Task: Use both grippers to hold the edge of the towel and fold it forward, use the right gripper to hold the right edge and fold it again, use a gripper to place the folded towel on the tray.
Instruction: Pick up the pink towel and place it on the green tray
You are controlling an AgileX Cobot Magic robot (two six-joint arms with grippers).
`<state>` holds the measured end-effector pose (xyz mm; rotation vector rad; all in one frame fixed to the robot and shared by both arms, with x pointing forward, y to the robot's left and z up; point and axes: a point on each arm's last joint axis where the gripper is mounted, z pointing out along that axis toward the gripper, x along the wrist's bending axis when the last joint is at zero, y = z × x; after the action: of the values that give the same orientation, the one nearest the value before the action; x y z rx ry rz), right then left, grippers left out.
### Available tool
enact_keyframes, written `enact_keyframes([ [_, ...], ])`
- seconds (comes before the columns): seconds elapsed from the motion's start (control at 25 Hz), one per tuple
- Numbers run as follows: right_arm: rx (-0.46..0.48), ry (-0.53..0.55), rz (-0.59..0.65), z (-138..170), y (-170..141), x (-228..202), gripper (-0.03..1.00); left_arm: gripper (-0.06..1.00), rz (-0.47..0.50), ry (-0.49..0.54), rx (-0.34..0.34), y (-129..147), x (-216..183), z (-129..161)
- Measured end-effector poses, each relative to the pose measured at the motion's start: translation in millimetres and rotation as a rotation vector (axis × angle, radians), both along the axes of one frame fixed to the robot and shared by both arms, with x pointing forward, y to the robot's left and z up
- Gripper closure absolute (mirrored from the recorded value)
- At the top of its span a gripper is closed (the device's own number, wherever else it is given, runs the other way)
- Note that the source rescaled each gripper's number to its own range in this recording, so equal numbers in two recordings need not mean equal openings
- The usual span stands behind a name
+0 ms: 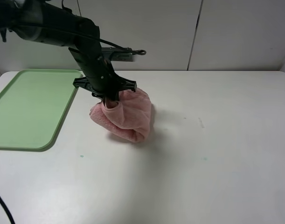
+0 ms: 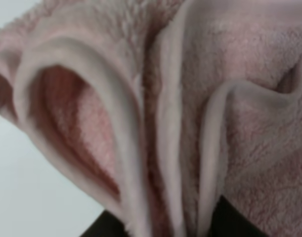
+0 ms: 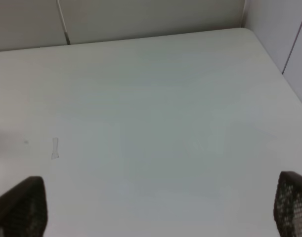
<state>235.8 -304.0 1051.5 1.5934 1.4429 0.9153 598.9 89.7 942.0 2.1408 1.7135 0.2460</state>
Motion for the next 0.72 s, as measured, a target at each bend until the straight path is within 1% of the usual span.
enact_keyframes([
  [0.04, 0.000, 0.000, 0.000, 0, 0, 0, -0.03, 0.75, 0.011, 0.001, 0.002, 7, -1, 1],
  [0.08, 0.000, 0.000, 0.000, 0, 0, 0, -0.03, 0.75, 0.038, 0.005, 0.012, 23, -4, 3],
  [0.36, 0.000, 0.000, 0.000, 0, 0, 0, -0.03, 0.75, 0.129, -0.009, 0.053, 83, -14, 14],
  [0.72, 0.000, 0.000, 0.000, 0, 0, 0, -0.03, 0.75, 0.242, -0.018, 0.094, 147, -27, 23],
])
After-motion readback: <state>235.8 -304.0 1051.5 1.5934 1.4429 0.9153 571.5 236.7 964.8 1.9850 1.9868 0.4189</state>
